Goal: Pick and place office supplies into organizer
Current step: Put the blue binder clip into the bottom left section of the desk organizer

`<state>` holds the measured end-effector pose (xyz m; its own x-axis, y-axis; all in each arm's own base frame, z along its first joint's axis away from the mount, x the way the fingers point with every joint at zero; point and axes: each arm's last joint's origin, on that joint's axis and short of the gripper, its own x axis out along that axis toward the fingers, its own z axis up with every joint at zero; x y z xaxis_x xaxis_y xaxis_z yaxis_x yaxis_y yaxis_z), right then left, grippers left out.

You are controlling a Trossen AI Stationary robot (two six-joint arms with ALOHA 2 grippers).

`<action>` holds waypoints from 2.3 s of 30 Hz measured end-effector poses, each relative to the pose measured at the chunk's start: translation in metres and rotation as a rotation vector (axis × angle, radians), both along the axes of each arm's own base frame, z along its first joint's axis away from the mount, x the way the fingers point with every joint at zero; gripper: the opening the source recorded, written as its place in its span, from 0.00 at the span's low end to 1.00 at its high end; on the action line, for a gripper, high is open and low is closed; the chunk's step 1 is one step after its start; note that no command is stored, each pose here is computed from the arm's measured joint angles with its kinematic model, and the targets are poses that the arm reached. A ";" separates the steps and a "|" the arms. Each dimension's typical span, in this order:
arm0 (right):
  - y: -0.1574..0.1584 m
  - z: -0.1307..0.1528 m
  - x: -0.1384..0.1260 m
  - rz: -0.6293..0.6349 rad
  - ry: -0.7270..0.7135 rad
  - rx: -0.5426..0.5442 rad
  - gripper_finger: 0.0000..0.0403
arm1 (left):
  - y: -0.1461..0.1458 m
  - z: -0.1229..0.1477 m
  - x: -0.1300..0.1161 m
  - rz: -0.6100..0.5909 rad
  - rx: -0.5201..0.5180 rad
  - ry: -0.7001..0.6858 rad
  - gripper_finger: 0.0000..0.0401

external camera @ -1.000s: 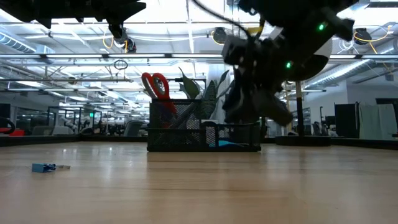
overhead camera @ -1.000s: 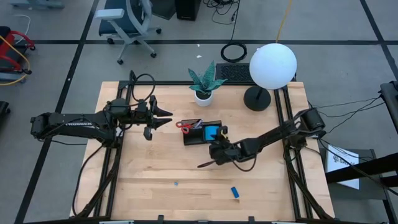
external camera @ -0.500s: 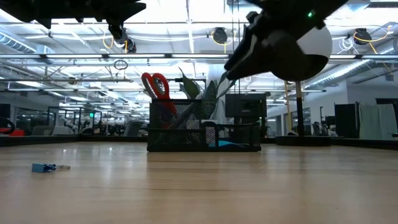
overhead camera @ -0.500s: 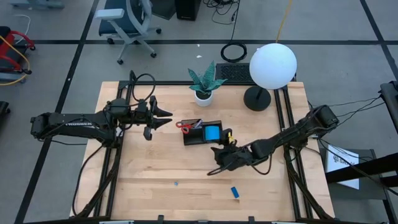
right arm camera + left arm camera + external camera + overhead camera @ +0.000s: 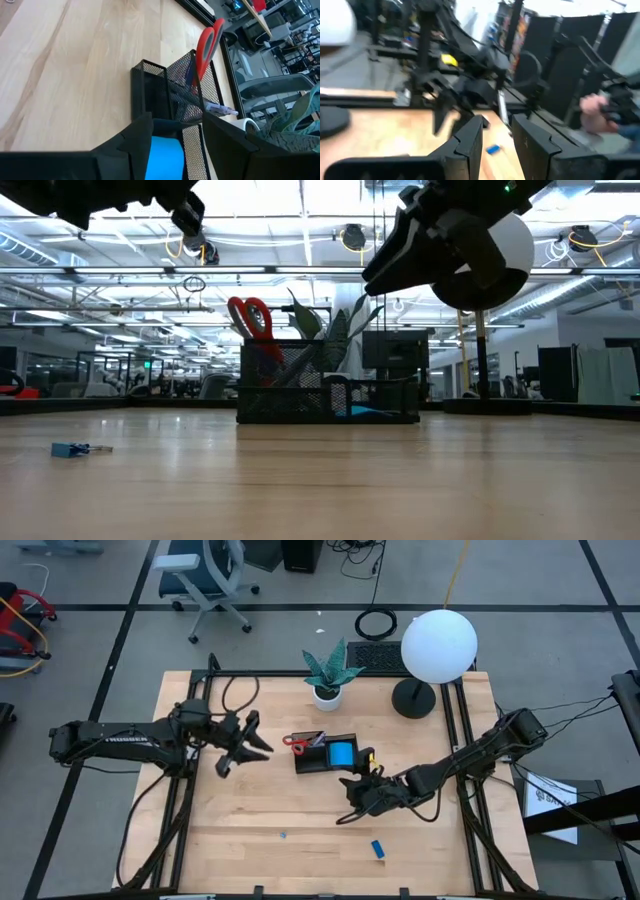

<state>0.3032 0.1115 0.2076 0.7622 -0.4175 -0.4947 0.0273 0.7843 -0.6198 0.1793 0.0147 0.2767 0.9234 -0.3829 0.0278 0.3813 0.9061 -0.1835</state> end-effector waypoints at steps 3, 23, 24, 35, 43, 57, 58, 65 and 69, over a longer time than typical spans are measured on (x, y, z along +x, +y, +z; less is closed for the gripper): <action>-0.001 0.002 0.000 -0.037 -0.022 -0.030 0.41 | -0.001 -0.002 0.000 -0.033 0.014 0.060 0.28; -0.048 0.101 -0.046 -0.258 -0.378 0.028 0.40 | -0.065 -0.006 0.001 -0.037 0.032 0.513 0.28; -0.051 0.104 -0.049 -0.265 -0.390 0.031 0.40 | -0.068 -0.007 0.002 -0.041 0.001 0.535 0.28; -0.062 0.116 -0.058 -0.287 -0.415 0.024 0.40 | -0.111 -0.004 0.043 -0.014 -0.090 0.879 0.28; -0.062 0.116 -0.057 -0.277 -0.402 0.004 0.40 | -0.140 0.005 0.087 0.152 -0.138 1.077 0.28; -0.065 0.116 -0.057 -0.286 -0.395 -0.020 0.39 | -0.167 -0.019 0.107 0.508 -0.245 1.389 0.28; -0.066 0.116 -0.057 -0.287 -0.394 -0.021 0.39 | -0.166 -0.022 0.106 0.536 -0.248 1.414 0.28; -0.065 0.116 -0.057 -0.281 -0.382 -0.030 0.39 | -0.174 -0.037 0.110 0.611 -0.347 1.496 0.28; -0.065 0.115 -0.057 -0.275 -0.366 -0.045 0.39 | -0.184 -0.047 0.118 0.622 -0.405 1.488 0.28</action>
